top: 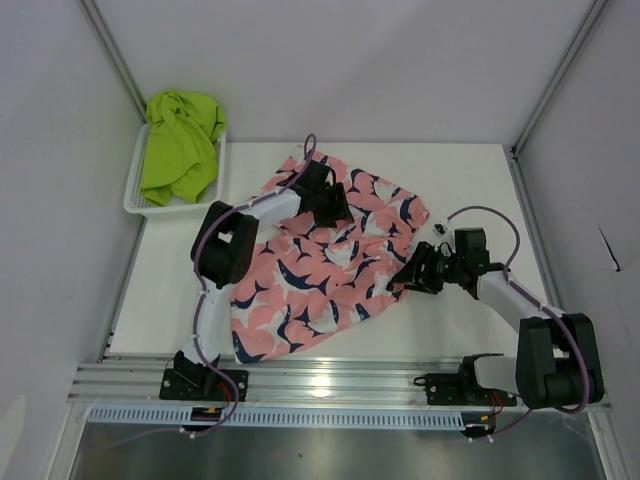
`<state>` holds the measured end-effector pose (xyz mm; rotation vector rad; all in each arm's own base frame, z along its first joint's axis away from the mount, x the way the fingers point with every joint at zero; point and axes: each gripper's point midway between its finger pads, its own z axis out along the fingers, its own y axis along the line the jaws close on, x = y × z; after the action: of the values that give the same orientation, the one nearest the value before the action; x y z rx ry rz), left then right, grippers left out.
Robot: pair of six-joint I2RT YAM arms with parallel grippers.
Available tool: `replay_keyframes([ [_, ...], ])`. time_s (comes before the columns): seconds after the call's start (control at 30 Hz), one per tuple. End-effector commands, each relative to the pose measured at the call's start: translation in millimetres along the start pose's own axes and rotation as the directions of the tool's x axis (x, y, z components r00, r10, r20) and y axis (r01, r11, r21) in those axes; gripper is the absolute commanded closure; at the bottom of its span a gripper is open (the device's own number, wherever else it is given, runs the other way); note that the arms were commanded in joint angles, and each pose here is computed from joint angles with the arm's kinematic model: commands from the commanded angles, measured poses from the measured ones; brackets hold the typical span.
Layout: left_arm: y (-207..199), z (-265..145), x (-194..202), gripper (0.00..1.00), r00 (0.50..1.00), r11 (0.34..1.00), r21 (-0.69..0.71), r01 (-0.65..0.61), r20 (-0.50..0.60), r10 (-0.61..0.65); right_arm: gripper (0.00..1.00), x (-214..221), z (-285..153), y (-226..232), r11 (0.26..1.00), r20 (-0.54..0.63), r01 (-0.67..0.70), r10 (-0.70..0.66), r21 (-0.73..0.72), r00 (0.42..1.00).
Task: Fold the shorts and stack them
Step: Flatten the shorts out
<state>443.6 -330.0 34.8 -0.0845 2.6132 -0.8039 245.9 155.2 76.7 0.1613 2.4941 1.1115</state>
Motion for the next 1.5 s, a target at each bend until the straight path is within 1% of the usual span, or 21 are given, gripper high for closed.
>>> replay_keyframes([
  [0.0,-2.5,3.1,-4.1,0.39,1.0,0.999,0.02,-0.028,0.009,0.027,0.43,-15.7,-6.9,-2.0,0.999,0.049,0.014,-0.017,0.051,0.999],
  [0.17,-4.4,1.7,-4.9,0.39,0.999,0.998,0.033,-0.044,0.017,0.044,0.43,-23.5,1.6,-17.0,0.996,0.056,-0.011,0.006,0.09,0.998],
  [0.23,-4.2,1.8,-4.5,0.4,0.999,0.998,0.035,-0.049,0.016,0.048,0.43,-29.6,2.6,-21.0,0.994,0.064,-0.002,-0.005,0.106,0.998],
  [0.4,-4.8,2.2,-4.0,0.39,0.999,0.998,0.036,-0.049,0.017,0.048,0.43,-27.1,12.3,-41.8,0.987,0.039,-0.016,0.011,0.158,0.999],
  [0.63,-4.6,1.4,-3.8,0.39,0.998,0.998,0.04,-0.052,0.025,0.051,0.43,-19.0,17.4,-49.8,0.985,0.025,-0.03,0.026,0.168,0.999],
  [0.8,-4.4,2.3,-3.2,0.39,0.999,0.998,0.037,-0.049,0.023,0.048,0.43,-3.8,22.2,-40.6,0.992,-0.013,-0.022,0.024,0.123,1.0],
  [0.93,-3.0,2.9,-3.8,0.39,0.999,0.998,0.032,-0.045,0.023,0.044,0.44,6.5,21.7,-29.4,0.998,-0.036,-0.024,0.026,0.055,0.999],
  [1.03,-3.4,2.3,-3.7,0.39,0.999,0.998,0.033,-0.047,0.023,0.046,0.48,9.7,17.3,-20.1,1.0,-0.04,0.002,-0.001,0.018,0.999],
  [1.1,-3.1,3.0,-3.7,0.39,0.999,0.998,0.032,-0.046,0.021,0.046,0.53,11.0,14.5,-15.2,1.0,-0.043,0.014,-0.014,-0.001,0.999],
  [1.17,-3.5,3.2,-2.8,0.39,0.999,0.998,0.032,-0.047,0.019,0.046,0.58,12.1,12.5,-5.6,0.998,-0.046,0.022,-0.024,-0.051,0.999],
  [1.23,-2.6,3.4,-2.7,0.39,0.999,0.999,0.029,-0.046,0.02,0.046,0.6,12.2,10.3,4.9,0.994,-0.051,0.021,-0.027,-0.106,0.998],
  [1.33,-2.4,3.4,-3.4,0.39,0.999,0.999,0.029,-0.045,0.02,0.045,0.6,14.6,9.9,14.5,0.986,-0.068,0.013,-0.024,-0.165,0.997],
  [1.47,-2.5,3.2,-3.8,0.39,0.999,0.999,0.028,-0.044,0.021,0.043,0.59,20.1,12.3,16.6,0.982,-0.095,-0.006,-0.012,-0.191,0.995],
])
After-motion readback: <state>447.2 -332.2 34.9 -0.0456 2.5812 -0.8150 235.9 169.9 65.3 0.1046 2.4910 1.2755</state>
